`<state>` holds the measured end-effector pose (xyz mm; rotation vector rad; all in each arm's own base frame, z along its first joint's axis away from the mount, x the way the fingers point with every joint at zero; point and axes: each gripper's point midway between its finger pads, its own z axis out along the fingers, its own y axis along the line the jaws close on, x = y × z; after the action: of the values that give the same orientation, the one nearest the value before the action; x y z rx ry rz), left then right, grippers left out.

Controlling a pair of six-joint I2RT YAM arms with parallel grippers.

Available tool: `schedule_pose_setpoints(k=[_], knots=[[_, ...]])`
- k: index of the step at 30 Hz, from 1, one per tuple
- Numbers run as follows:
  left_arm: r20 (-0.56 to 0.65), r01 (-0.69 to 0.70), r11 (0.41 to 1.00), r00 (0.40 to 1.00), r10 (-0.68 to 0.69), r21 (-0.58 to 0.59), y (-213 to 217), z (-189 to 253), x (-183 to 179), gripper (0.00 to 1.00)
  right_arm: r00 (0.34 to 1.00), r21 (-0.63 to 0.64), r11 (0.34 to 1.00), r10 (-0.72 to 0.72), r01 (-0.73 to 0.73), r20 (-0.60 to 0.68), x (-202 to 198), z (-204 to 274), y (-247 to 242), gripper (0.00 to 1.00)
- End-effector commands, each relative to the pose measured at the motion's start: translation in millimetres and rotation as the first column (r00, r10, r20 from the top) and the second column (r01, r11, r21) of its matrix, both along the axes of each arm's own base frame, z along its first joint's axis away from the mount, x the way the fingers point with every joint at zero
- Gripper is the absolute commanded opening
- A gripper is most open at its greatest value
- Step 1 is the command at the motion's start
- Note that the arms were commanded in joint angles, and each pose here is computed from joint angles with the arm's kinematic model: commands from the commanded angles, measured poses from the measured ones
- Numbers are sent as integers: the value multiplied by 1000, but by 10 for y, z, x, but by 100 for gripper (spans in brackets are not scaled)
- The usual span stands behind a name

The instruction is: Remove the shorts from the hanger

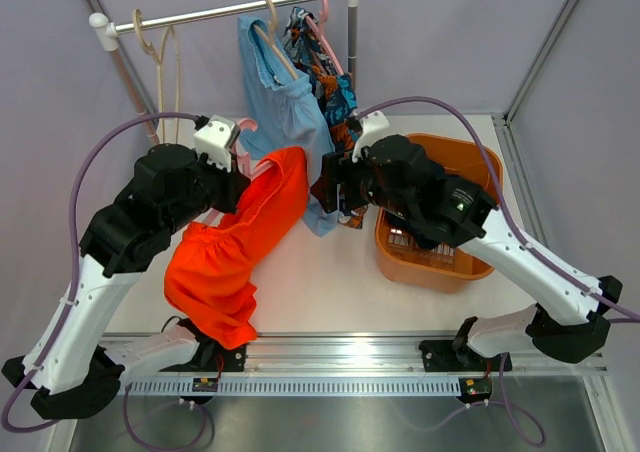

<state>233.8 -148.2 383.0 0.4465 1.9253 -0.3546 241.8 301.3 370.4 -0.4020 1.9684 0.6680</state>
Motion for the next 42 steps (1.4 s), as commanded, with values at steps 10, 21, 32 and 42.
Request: schedule_pose_setpoints(k=[10,21,32,42], knots=[[62,167,978,985,-161,-123,-212,174,-280,0,996,47,995,93,-94,8,-53,121,831,80],[61,203,971,979,-197,-122,-104,208,-521,0,1000,-30,999,-11,11,18,199,-95,917,63],[7,205,977,979,-205,-61,43,-54,-682,0,985,-70,985,-150,155,81,568,38,670,0],[51,265,956,964,-261,-123,110,80,-988,0,949,-110,943,-315,316,21,1171,-226,45,0]])
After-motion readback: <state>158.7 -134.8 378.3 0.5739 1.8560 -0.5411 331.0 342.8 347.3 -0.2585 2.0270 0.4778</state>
